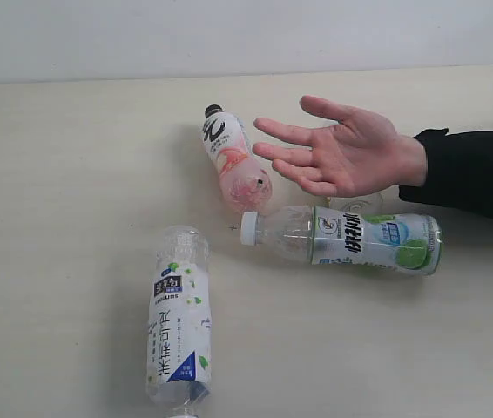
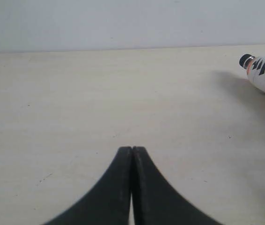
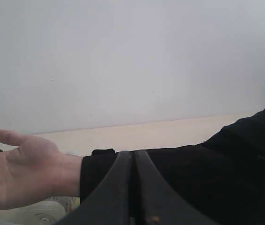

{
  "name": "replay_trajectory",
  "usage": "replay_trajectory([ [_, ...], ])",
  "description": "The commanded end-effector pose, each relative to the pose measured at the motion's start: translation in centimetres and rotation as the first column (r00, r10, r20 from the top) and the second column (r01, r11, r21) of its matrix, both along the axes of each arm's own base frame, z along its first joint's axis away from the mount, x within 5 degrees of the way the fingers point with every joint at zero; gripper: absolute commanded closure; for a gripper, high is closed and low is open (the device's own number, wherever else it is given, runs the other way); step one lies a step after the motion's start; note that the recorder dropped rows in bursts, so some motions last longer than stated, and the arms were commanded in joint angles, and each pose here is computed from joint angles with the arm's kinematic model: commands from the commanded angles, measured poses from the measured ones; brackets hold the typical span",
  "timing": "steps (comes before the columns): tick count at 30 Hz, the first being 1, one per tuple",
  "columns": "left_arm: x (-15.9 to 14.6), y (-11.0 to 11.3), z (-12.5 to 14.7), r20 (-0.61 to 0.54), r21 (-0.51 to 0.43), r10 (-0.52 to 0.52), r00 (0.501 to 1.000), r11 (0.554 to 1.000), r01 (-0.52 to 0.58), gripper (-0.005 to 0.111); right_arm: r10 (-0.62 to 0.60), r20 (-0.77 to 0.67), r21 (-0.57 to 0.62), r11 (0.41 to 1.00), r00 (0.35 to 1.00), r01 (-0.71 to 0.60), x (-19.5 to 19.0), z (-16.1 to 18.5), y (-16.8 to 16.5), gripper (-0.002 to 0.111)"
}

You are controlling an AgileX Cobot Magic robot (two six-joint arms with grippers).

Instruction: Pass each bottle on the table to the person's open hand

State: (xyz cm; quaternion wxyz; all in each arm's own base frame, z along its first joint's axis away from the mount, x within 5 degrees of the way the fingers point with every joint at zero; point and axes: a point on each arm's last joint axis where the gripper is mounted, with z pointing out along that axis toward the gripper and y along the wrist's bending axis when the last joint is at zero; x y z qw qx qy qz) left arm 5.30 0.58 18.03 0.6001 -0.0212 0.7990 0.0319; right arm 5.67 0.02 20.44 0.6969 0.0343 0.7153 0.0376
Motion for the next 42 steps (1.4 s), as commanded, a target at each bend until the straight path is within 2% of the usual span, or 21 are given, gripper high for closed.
replay_trajectory([
  [1,0.0,0.0,0.1,0.01,-0.005,-0.005,1.0,1.0,0.005,0.104,-0.006,0.003,0.002,1.0,1.0,0.006,0.0,-0.1,0.0,0.107],
  [18,0.0,0.0,0.1,0.01,-0.005,-0.005,1.0,1.0,0.005,0.104,-0.005,0.005,0.002,1.0,1.0,0.005,0.0,-0.1,0.0,0.107],
  [27,0.0,0.0,0.1,0.01,-0.005,-0.005,1.0,1.0,0.005,0.104,-0.003,0.084,0.008,1.0,0.996,0.003,0.0,0.6,0.0,0.107],
  [32,0.0,0.0,0.1,0.01,-0.005,-0.005,1.0,1.0,0.005,0.104,-0.025,0.21,0.293,0.955,0.977,-0.039,-0.2,1.8,-0.1,0.107],
  [34,0.0,0.0,0.1,0.01,-0.005,-0.005,1.0,1.0,0.005,0.104,-0.033,0.233,0.322,0.946,0.972,-0.046,-0.2,2.0,-0.2,0.107],
  [37,0.0,0.0,0.1,0.01,-0.005,-0.005,1.0,1.0,0.005,0.104,-0.051,0.335,0.306,0.95,0.941,-0.057,-0.5,3.0,-0.4,0.107],
  [40,0.0,0.0,0.1,0.01,-0.005,-0.005,1.0,1.0,0.005,0.104,-0.058,0.373,0.304,0.95,0.926,-0.063,-0.6,3.3,-0.4,0.107],
  [42,0.0,0.0,0.1,0.01,-0.005,-0.005,1.0,1.0,0.005,0.104,-0.07,0.419,0.34,0.936,0.905,-0.086,-0.8,3.7,-0.5,0.107],
])
